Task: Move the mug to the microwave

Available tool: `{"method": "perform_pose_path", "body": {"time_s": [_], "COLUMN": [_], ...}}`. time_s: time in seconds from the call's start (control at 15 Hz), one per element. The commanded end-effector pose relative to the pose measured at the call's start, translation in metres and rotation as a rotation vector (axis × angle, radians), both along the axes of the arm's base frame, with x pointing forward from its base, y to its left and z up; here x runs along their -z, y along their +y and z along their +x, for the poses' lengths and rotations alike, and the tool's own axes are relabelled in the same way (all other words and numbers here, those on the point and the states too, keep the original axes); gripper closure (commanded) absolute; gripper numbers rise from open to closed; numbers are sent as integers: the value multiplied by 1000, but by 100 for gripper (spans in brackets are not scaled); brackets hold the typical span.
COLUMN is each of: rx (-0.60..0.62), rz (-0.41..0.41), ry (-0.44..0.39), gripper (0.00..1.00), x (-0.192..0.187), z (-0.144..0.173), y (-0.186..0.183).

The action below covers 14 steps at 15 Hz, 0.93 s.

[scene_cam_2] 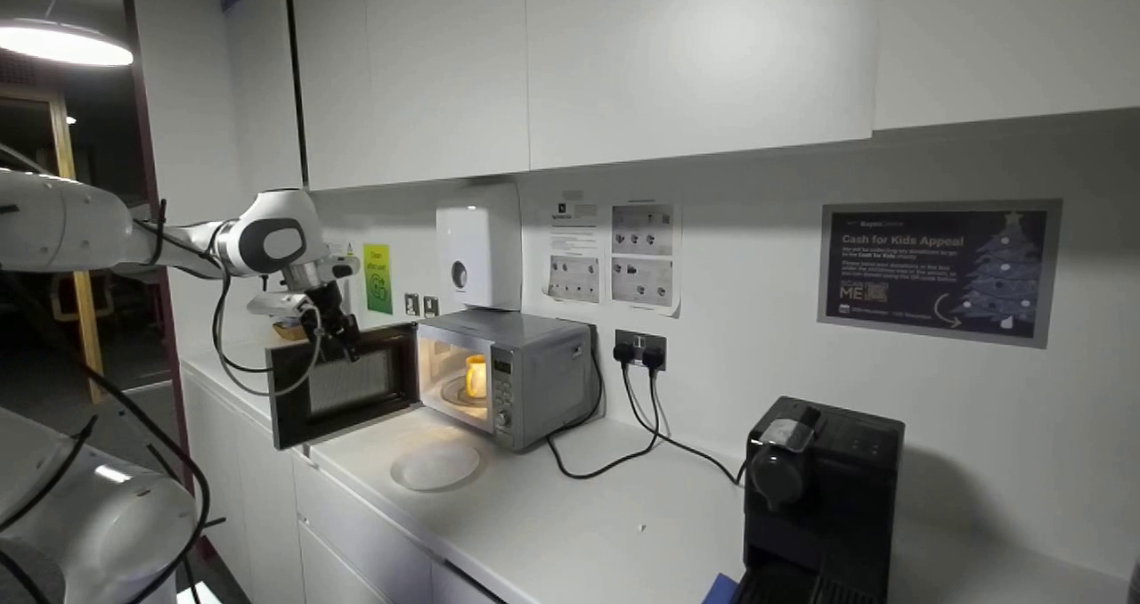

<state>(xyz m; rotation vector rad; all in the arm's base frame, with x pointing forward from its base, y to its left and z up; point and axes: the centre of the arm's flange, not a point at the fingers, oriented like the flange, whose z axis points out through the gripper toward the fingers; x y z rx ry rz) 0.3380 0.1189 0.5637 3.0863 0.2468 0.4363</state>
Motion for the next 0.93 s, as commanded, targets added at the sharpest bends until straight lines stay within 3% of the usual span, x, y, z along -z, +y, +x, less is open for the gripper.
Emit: {"method": "perform_pose_path", "body": {"time_s": [0.0,0.6,0.87], "rx": [-9,-8,12], "rz": [36,81,57], "ry": [-45,-44,-51], "gripper": [0,0,0], "x": [-15,-14,-14], "z": [-29,-25,-22], "y": [-22,-40,-30]}}
